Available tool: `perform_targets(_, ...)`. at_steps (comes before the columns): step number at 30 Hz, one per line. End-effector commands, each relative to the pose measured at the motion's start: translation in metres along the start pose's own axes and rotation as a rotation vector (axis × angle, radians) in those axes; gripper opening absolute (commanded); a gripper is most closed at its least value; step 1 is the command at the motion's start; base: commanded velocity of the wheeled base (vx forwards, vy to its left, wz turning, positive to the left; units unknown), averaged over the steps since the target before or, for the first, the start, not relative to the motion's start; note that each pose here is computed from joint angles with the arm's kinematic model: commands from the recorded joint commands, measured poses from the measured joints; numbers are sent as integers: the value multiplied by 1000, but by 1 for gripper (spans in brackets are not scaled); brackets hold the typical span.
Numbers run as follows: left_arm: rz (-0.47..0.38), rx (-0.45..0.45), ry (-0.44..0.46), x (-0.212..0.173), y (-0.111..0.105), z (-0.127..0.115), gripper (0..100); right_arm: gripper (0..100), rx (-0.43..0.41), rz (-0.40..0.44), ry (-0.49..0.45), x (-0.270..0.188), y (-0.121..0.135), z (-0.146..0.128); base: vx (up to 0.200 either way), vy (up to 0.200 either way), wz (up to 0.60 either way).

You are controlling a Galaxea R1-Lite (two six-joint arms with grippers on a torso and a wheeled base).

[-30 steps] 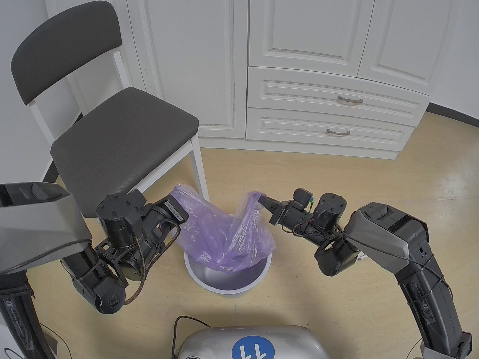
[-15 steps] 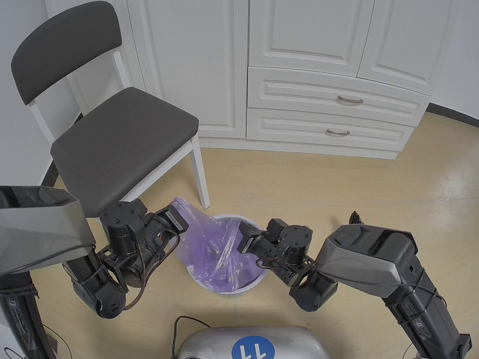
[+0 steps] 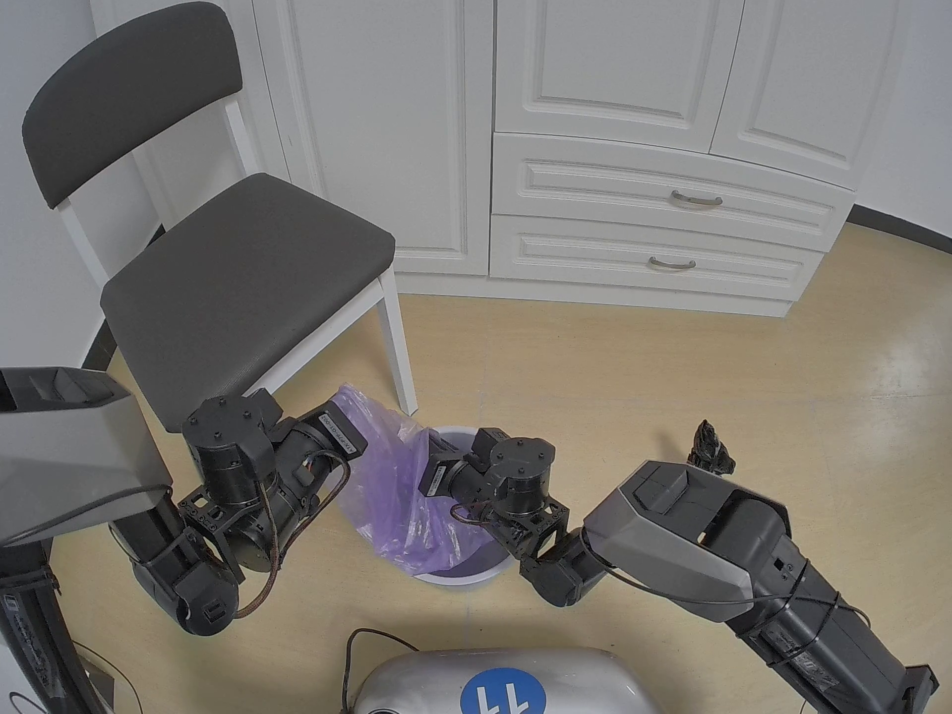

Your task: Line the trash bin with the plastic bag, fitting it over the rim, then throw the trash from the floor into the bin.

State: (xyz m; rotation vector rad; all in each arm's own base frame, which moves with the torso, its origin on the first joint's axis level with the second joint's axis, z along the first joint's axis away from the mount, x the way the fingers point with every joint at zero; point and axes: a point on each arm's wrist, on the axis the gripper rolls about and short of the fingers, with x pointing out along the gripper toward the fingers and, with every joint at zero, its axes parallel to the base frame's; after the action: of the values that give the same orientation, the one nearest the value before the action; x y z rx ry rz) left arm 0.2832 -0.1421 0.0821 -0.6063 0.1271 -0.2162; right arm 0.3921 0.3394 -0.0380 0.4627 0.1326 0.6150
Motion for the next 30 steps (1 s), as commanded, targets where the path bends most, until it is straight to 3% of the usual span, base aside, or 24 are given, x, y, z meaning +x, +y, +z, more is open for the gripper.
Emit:
perform_targets(1, -9, -1, 5, -2, -3, -1, 0, 0, -32, -66, 33, -1, -35, -20, 0, 0, 0)
perform_targets(10, -31, 7, 45, -6, -10, -13, 0, 0, -34, -85, 6, -17, -53, -10, 0, 0, 0)
perform_targets(15, -19, 21, 81, -8, -14, -30, 0, 0, -33, -81, -41, -26, -55, 7, 0, 0, 0)
perform_targets(17, -12, 38, 123, -7, -17, -49, 0, 0, -32, -70, -91, -42, -49, 33, 0, 0, 0)
perform_targets(19, -13, 36, 131, -7, -17, -52, 0, 0, -32, -64, -101, -50, -48, 40, 0, 0, 0)
perform_targets(25, -31, -60, 117, 2, -22, -53, 0, 0, -33, -89, -1, -88, -58, 50, 0, 0, 0)
perform_targets(30, -44, -81, 136, 16, -24, -72, 0, 0, -27, -187, 55, -116, -77, 58, 0, 0, 0)
